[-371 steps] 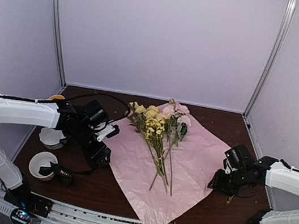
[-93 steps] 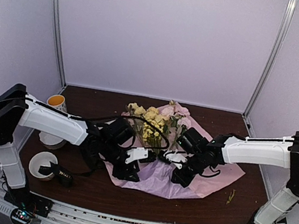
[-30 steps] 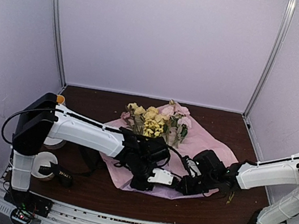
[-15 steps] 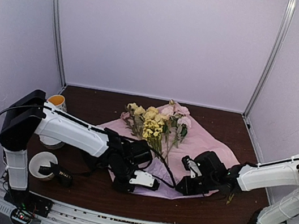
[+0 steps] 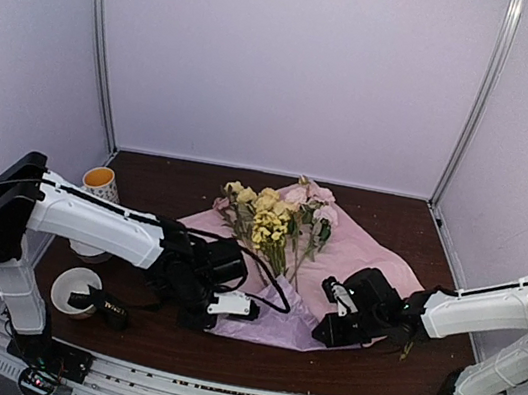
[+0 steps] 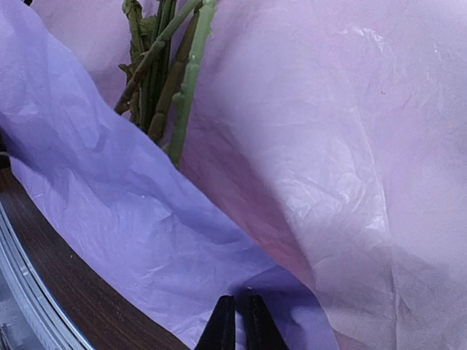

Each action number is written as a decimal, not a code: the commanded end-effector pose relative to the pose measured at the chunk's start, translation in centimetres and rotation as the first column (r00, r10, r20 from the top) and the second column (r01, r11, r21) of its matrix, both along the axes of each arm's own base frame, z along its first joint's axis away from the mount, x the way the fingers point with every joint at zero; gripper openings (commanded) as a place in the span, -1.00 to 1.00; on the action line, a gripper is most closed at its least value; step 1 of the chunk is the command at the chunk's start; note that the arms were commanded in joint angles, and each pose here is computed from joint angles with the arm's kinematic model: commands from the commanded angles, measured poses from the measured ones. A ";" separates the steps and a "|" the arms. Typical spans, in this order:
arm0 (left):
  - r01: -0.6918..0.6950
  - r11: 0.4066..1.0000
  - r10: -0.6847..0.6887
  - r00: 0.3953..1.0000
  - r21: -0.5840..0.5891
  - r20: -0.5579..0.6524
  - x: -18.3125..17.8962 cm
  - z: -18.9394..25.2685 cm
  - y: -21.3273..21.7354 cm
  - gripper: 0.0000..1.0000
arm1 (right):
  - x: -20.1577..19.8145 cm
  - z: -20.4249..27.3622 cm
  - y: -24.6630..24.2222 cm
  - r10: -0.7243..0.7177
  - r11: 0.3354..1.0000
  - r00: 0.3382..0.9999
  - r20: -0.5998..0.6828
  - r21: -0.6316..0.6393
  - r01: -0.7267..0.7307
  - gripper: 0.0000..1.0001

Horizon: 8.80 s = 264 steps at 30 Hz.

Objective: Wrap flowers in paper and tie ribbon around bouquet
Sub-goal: Press the fold line of the flattened wrapping paper, then pick up the one-fourth-folded wrapping paper from the center of the board, then place the one-fourth-folded wrapping paper at the center of the board, then pick up the one-fourth-folded wrapping paper from the center of the board.

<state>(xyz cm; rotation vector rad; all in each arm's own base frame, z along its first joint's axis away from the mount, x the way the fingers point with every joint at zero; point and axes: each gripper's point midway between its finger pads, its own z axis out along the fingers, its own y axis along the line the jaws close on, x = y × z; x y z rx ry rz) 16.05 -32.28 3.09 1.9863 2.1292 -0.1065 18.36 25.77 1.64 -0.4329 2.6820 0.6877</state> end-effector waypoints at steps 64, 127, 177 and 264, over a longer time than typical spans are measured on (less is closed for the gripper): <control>0.214 0.976 -0.215 0.976 0.040 0.034 -0.6 -2.7 -5.0 -0.65 | -4.9 -1.5 -10.7 -0.205 0.894 0.976 -0.075 -0.421 0.155 -0.80; -0.905 0.204 0.690 0.403 -0.372 -0.602 11.0 4.7 7.7 0.02 | -1.6 0.2 9.5 0.194 0.979 0.976 -0.103 -0.047 -0.199 -0.94; -0.687 0.353 0.620 0.680 -0.635 -0.391 19.0 17.4 -2.8 -1.00 | -1.8 -1.0 9.7 0.177 0.984 0.976 -0.127 0.034 -0.174 -0.95; -0.866 0.189 0.545 0.485 -0.463 -0.684 13.6 6.8 3.7 -0.55 | 2.4 0.4 13.7 0.243 0.970 0.970 0.000 -0.026 -0.243 -0.61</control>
